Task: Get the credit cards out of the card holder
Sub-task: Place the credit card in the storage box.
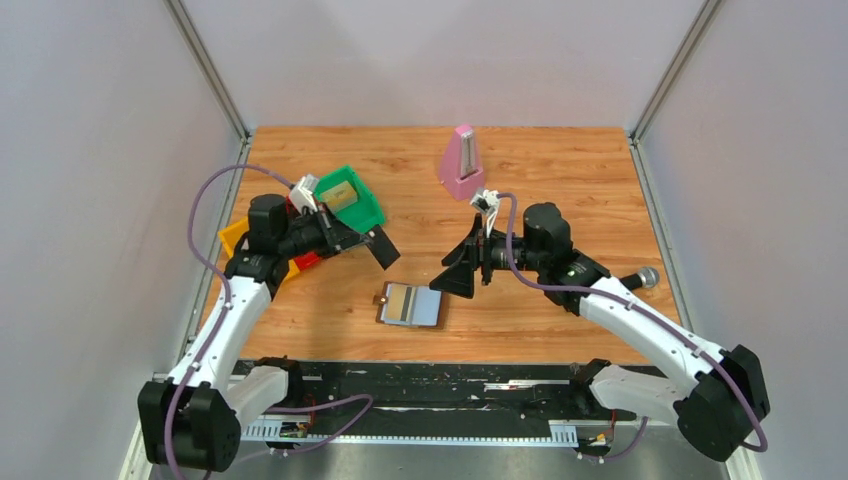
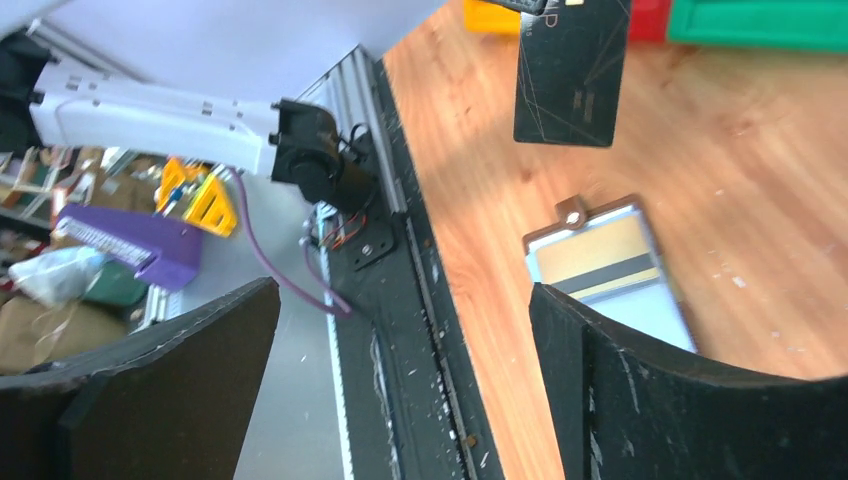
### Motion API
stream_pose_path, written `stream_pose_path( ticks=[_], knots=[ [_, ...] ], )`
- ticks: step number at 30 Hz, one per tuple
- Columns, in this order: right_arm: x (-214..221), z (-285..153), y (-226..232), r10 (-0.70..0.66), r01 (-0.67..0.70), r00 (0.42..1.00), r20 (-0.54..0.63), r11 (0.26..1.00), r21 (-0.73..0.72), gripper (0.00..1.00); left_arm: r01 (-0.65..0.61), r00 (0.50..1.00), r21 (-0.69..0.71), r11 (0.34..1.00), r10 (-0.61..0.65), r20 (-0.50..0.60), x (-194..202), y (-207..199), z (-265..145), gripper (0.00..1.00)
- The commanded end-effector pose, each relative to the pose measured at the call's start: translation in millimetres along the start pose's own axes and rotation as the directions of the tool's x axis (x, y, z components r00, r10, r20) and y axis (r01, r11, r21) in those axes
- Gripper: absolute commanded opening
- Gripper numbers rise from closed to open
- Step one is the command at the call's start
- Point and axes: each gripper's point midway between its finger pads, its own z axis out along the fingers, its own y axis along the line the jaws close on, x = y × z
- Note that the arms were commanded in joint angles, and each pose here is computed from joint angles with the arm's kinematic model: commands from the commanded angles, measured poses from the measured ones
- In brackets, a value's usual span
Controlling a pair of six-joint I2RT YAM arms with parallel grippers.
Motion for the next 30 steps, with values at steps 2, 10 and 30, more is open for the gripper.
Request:
stream_pose_path(
  ticks=[2,10,30],
  knots=[
    [-15.7,-8.9,-13.9,-0.015,0.000,0.995,0.099,0.989,0.147,1.00,0.151,0.944,-0.104,0.983,-0.112,0.311,-58.6,38.7,-21.1,0.00],
    [-9.5,-8.7,-20.8,0.020,-0.032,0.997,0.071,0.983,0.179,1.00,0.438,0.579,-0.121,0.891,-0.177,0.796,-117.5,100.6,-74.0,0.00],
    [-7.5,-1.7,-26.7,0.055,-0.056,0.998,0.011,0.981,0.188,1.00,0.692,0.147,0.024,0.721,-0.174,0.974,-131.9,188.3,-103.7,0.00]
  ],
)
